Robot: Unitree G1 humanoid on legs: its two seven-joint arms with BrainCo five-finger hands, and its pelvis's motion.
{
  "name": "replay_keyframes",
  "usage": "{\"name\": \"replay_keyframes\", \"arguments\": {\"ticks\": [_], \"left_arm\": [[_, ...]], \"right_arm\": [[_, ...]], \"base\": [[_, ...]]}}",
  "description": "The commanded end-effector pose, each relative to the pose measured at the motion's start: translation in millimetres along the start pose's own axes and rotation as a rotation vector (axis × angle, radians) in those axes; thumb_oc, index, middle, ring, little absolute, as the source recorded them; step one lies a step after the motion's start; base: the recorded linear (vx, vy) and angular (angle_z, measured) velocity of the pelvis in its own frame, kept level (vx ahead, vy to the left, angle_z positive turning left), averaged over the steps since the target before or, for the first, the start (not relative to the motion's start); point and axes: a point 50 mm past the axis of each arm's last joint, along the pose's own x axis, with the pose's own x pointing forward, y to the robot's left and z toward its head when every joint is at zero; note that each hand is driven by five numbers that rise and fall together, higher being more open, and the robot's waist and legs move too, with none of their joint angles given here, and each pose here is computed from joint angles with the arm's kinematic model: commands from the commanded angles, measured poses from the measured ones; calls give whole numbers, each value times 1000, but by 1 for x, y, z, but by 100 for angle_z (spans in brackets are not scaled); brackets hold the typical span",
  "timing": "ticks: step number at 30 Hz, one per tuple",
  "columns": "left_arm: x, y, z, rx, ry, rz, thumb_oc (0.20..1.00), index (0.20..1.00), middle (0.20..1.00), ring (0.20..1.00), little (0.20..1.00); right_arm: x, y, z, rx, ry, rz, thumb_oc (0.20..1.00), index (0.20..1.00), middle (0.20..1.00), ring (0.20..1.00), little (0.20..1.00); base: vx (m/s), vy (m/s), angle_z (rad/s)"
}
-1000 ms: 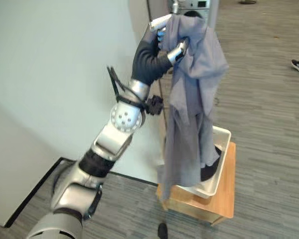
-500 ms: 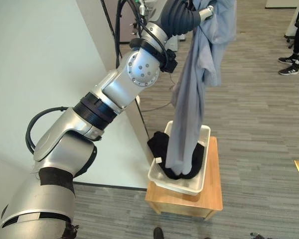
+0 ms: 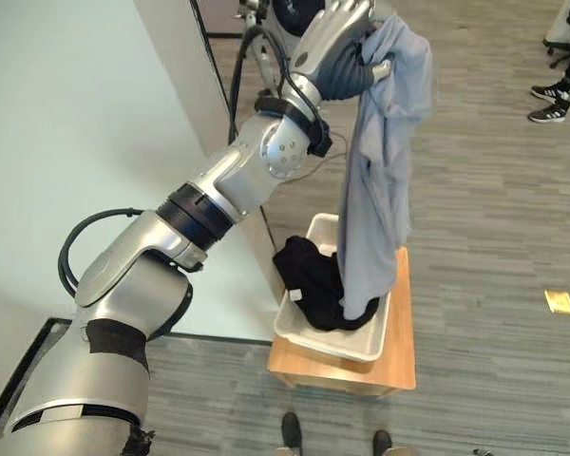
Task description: Pick up bed clothes into laundry basket.
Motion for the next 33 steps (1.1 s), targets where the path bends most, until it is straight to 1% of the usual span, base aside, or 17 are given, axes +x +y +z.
{"name": "replay_keyframes", "arguments": {"ticks": [1,6,10,15,16,17,19,21,22,23,26,27,31,33], "left_arm": [[34,65,15,91,-44,222,200,200,200,200,200],[31,50,14,83,-38,192,200,200,200,200,200],[19,13,15,-1,-22,109,200,200,200,200,200],[-11,-42,12,-131,29,-27,200,200,200,200,200],[-11,-42,12,-131,29,-27,200,200,200,200,200],[-25,-60,9,-164,57,-76,200,200,200,200,200],[-43,-80,2,-204,110,-126,200,200,200,200,200],[-59,-96,-5,-233,167,-168,200,200,200,200,200],[-60,-96,-5,-233,168,-169,200,200,200,200,200],[-76,-112,-10,-249,214,-214,200,200,200,200,200],[-97,-132,-17,-262,285,-274,200,200,200,200,200],[-110,-143,-24,-254,339,-309,200,200,200,200,200],[-129,-160,-34,-217,424,-381,200,200,200,200,200],[-132,-164,-35,-213,438,-393,200,200,200,200,200]], "right_arm": [[2,-17,14,13,-35,-48,1000,1000,1000,1000,1000],[2,-17,12,5,-35,-50,1000,1000,1000,1000,1000],[3,-20,17,12,-51,-62,1000,1000,1000,1000,1000],[2,-12,14,10,-41,-46,1000,1000,1000,1000,1000],[2,-12,14,10,-41,-46,1000,1000,1000,1000,1000],[2,-10,12,13,-35,-42,1000,1000,1000,1000,1000],[1,-7,10,15,-30,-39,1000,1000,1000,1000,1000],[1,-4,10,22,-28,-37,1000,1000,1000,1000,1000],[1,-4,9,22,-27,-36,1000,1000,1000,1000,1000],[1,-3,11,26,-30,-38,1000,1000,1000,1000,1000],[1,-1,11,32,-29,-40,1000,1000,1000,1000,1000],[1,0,11,39,-26,-41,1000,1000,1000,1000,1000],[1,0,14,41,-27,-45,1000,1000,1000,1000,1000],[1,0,16,40,-31,-49,1000,1000,1000,1000,1000]], "base": [[-17,70,-4],[-2,23,-1],[-2,13,3],[0,6,3],[-14,3,3],[-13,-5,5],[-10,-1,9],[-7,5,7],[-13,1,4],[-13,3,6],[-19,8,7],[-17,11,4],[0,0,0],[0,0,0]]}}
